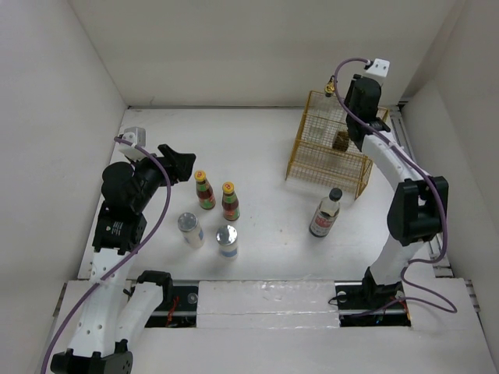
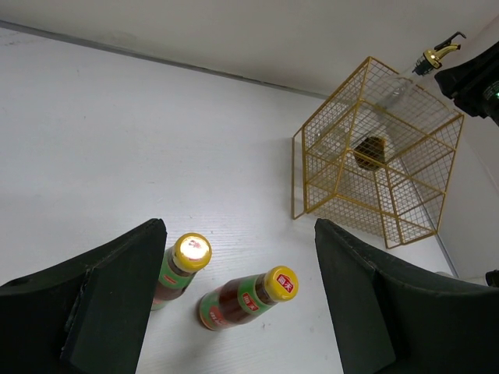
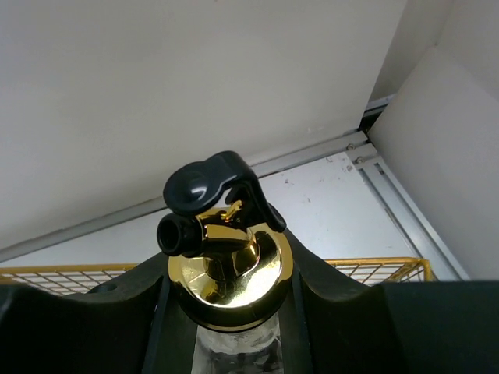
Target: Organize the condiment bottles
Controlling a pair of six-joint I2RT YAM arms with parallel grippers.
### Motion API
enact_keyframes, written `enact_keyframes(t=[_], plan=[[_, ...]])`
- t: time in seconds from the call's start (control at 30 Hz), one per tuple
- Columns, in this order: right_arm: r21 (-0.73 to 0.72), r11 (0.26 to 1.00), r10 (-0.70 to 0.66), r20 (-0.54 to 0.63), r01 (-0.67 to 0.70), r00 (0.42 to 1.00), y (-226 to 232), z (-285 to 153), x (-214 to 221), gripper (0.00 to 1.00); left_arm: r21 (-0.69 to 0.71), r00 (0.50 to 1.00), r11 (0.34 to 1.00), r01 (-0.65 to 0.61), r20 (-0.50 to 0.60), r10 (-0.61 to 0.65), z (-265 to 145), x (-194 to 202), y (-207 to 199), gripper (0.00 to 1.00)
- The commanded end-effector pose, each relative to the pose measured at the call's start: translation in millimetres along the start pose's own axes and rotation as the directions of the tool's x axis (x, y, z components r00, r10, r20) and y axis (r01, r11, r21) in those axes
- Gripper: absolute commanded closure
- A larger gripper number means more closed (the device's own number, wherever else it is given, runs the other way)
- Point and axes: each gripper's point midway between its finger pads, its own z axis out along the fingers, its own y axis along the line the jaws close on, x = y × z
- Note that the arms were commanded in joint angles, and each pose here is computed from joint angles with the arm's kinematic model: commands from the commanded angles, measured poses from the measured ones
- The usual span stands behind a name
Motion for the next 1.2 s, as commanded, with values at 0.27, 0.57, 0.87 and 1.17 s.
enact_keyframes(t=[0.27, 0.57, 0.87, 1.17], plan=[[-0.074, 0.991, 0.119, 0.133, -0.11, 0.984, 5, -33, -66, 0.43, 0.031, 0.999, 0.999, -0.022, 0.042, 0.021, -1, -12, -7, 0.27], [-0.181, 0.975, 0.159, 0.173, -0.127, 0.972, -9, -94, -127, 0.2, 0.024, 0.999, 1.0, -0.004, 0.046, 0.003, -3, -12, -7, 0.27], [-0.506, 0.847, 0.149, -0.068, -0.163, 0.986, 12, -232, -44, 1.0, 0.025, 0.999, 1.0, 0.016, 0.045, -0.017, -3, -12, -8, 0.79], [-0.542, 0.833, -0.018, -0.229, -0.112, 0.973, -40, -328, 23, 0.07, 0.036, 0.999, 0.999, 0.018, 0.027, -0.019, -3, -10, -10, 0.66]])
